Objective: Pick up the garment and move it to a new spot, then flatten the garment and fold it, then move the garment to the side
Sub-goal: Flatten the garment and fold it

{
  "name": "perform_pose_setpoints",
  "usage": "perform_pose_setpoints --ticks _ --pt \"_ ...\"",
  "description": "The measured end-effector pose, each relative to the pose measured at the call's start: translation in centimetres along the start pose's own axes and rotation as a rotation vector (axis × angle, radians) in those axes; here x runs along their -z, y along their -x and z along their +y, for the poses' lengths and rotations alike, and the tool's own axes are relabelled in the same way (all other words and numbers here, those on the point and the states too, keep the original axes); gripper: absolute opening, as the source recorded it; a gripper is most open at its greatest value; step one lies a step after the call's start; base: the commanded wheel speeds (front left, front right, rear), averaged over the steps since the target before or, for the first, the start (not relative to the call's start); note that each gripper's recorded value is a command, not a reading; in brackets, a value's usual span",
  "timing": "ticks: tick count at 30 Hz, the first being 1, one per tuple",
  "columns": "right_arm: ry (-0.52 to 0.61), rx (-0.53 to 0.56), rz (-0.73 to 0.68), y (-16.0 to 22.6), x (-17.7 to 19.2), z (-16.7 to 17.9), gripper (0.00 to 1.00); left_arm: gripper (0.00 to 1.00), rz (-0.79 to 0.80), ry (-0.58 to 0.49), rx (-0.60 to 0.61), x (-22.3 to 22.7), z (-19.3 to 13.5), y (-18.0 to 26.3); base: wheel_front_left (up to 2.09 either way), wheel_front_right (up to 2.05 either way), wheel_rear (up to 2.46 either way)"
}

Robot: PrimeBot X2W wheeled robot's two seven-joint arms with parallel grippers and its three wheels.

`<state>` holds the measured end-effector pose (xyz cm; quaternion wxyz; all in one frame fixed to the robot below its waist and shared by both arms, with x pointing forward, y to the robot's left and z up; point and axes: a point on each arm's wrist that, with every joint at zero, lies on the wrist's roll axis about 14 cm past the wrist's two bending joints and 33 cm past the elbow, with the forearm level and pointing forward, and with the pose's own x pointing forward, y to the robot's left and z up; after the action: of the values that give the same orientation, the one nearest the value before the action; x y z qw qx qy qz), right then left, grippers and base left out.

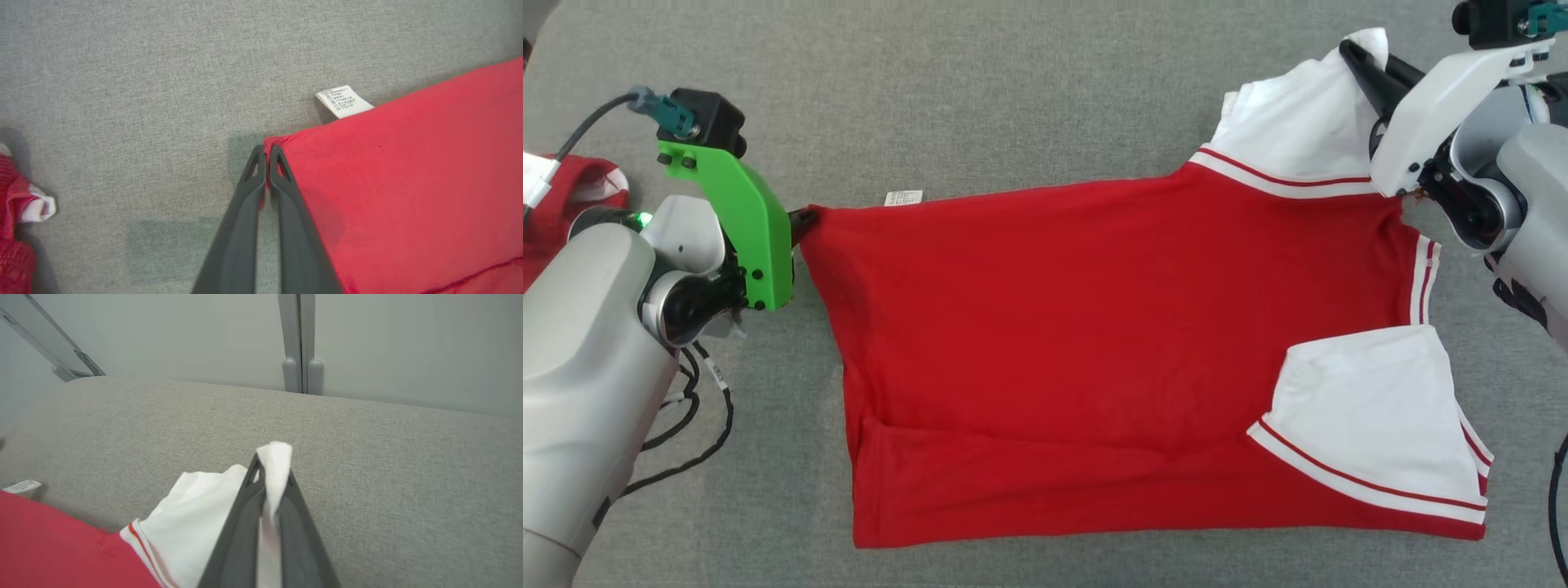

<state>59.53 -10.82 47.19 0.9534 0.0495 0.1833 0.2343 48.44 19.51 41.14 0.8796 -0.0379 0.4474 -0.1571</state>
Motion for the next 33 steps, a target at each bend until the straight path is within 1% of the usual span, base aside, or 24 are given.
perform_pose_setpoints --ticks 4,9,12,17,22,27,33 --pt "0.012 -0.004 -0.007 2.2 -0.5 0.0 0.0 0.0 0.0 0.004 0.015 0.5 -0.6 1.1 0.0 0.0 0.0" --pt "0.025 -0.009 0.017 5.2 -0.4 0.2 0.0 0.0 0.005 -0.013 0.017 1.1 -0.9 2.8 0.0 0.0 0.0" --pt "0.014 -0.02 0.045 6.8 -0.1 0.7 0.0 0.0 0.014 -0.034 0.027 1.5 -1.5 3.5 0.0 0.0 0.0" --pt "0.01 -0.025 0.14 9.5 1.4 0.9 0.0 0.0 0.046 -0.078 0.047 2.0 -2.7 4.2 0.0 0.0 0.0" --pt "-0.02 -0.021 0.228 11.5 2.9 0.9 0.0 0.0 0.129 -0.126 0.08 3.5 -4.3 4.4 0.0 0.0 0.0" --pt "-0.062 -0.029 0.327 13.3 4.8 1.3 0.0 0.0 0.222 -0.172 0.08 5.3 -4.5 5.1 0.0 0.0 0.0" --pt "-0.106 -0.047 0.438 15.1 6.7 2.1 0.0 0.0 0.263 -0.204 0.104 6.4 -5.4 5.5 0.0 0.0 0.0"
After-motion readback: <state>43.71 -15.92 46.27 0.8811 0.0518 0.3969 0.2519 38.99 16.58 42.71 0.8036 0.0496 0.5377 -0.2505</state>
